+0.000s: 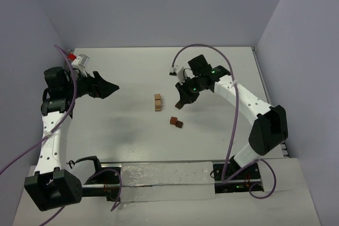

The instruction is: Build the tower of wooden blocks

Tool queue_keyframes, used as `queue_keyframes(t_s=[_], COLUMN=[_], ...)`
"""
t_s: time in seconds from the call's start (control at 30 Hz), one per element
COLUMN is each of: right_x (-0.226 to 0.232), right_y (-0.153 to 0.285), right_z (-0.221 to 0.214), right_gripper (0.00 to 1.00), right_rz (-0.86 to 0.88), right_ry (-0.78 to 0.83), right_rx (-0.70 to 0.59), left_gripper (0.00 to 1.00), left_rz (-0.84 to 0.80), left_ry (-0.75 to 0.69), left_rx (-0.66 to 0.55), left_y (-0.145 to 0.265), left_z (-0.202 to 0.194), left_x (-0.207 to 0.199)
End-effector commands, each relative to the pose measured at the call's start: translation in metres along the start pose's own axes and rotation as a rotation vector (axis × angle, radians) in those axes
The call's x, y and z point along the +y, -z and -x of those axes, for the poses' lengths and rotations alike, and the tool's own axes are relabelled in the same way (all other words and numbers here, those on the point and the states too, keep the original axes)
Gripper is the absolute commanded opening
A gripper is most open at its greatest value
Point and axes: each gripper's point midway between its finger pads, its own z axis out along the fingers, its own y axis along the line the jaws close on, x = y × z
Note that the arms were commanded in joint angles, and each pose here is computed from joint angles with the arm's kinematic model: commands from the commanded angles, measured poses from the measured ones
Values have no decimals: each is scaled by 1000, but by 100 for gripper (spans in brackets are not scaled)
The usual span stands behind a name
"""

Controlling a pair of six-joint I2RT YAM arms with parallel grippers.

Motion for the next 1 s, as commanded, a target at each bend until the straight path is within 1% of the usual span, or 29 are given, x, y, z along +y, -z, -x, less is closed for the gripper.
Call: queue_keyframes(t_s=[0.0,0.1,0.17,0.2,0.23,0.37,0.43,0.47,0.5,0.53,0.63,0.67,0.77,0.97], right_x=[35,42,50,60,60,75,86,87,94,97,97,95,95,96], right_y=[54,78,85,95,98,104,128,125,139,145,152,153,156,156], right_z=[46,70,75,87,93,91,106,102,109,110,114,115,117,117], right_gripper=[0,0,0,0,0,0,0,0,0,0,0,0,0,0], right_rz=[216,376,485,588,633,796,870,914,927,940,963,962,968,976], right_ry=[-126,-224,-276,-303,-333,-388,-389,-538,-421,-390,-405,-413,-429,-441], right_rx=[-209,-330,-366,-402,-425,-442,-507,-439,-518,-542,-559,-565,-570,-572], left_gripper=[95,94,94,94,94,92,91,91,90,90,90,90,89,87], left_rz=[-22,-91,-113,-129,-160,-243,-271,-285,-298,-318,-321,-329,-297,-299], left_ry=[-138,-160,-186,-204,-247,-294,-320,-335,-365,-389,-479,-491,-520,-555], left_rx=[-68,-64,-84,-91,-103,-52,-39,-39,-49,-52,-96,-97,-125,-208], left_y=[-11,-22,-25,-26,-30,-48,-57,-60,-64,-68,-76,-78,-85,-89], left_z=[12,0,-1,-2,-3,-25,-36,-40,-43,-50,-54,-58,-57,-39], left_x=[-24,-46,-54,-59,-72,-104,-114,-119,-125,-134,-149,-155,-155,-166])
